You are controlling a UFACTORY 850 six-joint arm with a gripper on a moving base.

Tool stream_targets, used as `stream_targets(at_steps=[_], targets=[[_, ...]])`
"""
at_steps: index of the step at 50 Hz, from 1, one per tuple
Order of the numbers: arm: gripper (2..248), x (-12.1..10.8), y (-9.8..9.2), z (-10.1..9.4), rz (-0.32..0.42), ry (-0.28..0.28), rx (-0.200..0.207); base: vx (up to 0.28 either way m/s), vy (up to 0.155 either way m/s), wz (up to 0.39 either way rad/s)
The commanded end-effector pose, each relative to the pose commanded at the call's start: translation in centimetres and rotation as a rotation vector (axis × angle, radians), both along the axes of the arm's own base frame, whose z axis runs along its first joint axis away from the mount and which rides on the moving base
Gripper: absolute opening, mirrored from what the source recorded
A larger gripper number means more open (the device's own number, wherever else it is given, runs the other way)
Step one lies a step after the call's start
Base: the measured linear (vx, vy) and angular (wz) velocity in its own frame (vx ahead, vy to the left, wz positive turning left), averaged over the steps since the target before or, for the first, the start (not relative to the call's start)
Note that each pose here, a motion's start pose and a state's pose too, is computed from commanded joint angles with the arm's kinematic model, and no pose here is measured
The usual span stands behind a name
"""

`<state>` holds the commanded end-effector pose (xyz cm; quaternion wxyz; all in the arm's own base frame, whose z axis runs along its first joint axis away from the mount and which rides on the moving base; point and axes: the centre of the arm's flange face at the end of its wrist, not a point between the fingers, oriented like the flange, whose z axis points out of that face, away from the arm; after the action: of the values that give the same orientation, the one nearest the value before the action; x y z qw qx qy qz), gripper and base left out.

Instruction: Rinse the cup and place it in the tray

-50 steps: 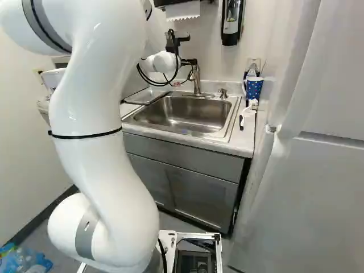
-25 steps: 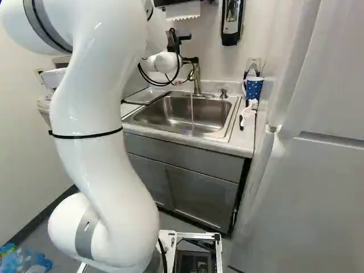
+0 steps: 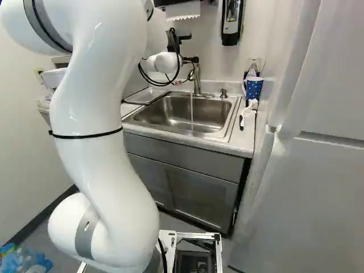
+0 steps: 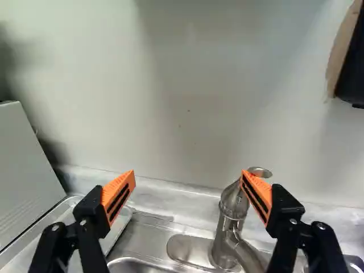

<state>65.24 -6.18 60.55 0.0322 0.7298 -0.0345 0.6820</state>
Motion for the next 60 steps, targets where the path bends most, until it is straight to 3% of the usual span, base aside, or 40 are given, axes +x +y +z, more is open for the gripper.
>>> stream_targets(at_steps=[13, 39, 60], targets=[[247, -1.6, 0.8, 1.4, 0.011, -0.014, -0.001, 0.0, 0.0, 0.0], [247, -6.9, 1.7, 4.5, 0.019, -0.043, -0.004, 0.0, 0.0, 0.0], [247, -10.7, 0.3, 3.9, -0.013, 0.043, 0.004, 0.0, 0.0, 0.0]])
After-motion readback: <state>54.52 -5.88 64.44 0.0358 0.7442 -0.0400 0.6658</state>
